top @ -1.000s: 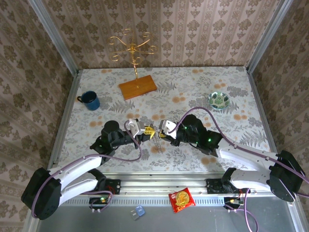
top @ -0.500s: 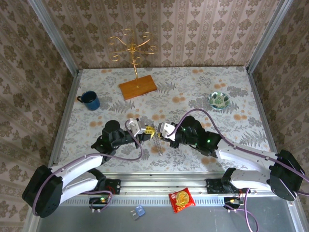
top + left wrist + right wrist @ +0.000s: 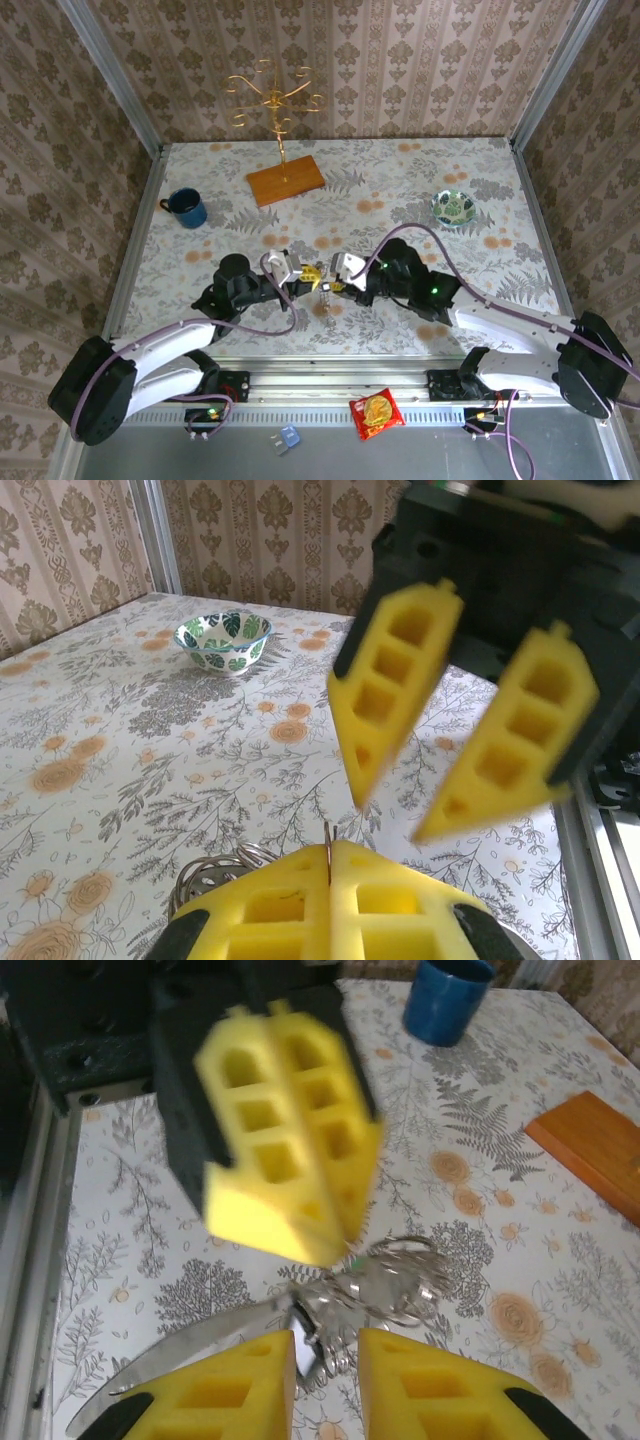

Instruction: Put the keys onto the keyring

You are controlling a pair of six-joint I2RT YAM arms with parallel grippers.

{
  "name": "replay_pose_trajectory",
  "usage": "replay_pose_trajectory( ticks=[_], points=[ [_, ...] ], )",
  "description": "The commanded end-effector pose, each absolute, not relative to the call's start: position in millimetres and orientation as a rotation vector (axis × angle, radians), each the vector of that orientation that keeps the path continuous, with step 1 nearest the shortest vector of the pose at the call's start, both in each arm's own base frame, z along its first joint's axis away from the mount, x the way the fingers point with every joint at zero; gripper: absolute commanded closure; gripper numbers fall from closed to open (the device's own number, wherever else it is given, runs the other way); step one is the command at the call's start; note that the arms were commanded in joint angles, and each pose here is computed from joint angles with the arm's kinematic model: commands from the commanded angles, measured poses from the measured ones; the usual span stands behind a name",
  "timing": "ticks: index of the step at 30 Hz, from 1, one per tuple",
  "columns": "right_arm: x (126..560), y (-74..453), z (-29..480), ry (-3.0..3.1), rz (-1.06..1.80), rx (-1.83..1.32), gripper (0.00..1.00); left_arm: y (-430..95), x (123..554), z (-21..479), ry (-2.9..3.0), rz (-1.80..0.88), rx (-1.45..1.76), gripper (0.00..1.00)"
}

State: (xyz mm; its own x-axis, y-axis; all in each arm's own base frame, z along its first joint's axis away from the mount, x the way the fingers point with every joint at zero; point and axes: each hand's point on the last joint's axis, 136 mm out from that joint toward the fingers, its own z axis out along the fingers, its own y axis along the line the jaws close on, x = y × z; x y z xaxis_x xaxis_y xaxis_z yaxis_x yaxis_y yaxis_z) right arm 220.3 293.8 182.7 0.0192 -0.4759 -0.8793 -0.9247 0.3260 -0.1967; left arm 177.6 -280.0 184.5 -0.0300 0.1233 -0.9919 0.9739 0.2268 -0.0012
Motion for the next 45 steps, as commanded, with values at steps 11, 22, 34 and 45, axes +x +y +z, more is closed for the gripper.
replay_pose_trajectory(
  ticks=[11, 22, 34, 45],
  points=[
    [229, 294, 193, 1.639, 0.892, -1.062, 0.76, -281, 172, 199, 1.281, -1.021, 1.083, 1.00],
    [233, 308, 191, 1.643, 0.979, -1.052, 0.72, -282, 167, 196, 1.275, -1.034, 1.104, 1.00],
    [231, 315, 191, 1.637, 1.039, -1.068, 0.73, -284, 165, 198, 1.266, -1.043, 1.117, 1.00],
    [234, 322, 196, 1.609, 1.068, -1.074, 0.81, -285, 163, 199, 1.257, -1.056, 1.123, 1.00]
  ],
)
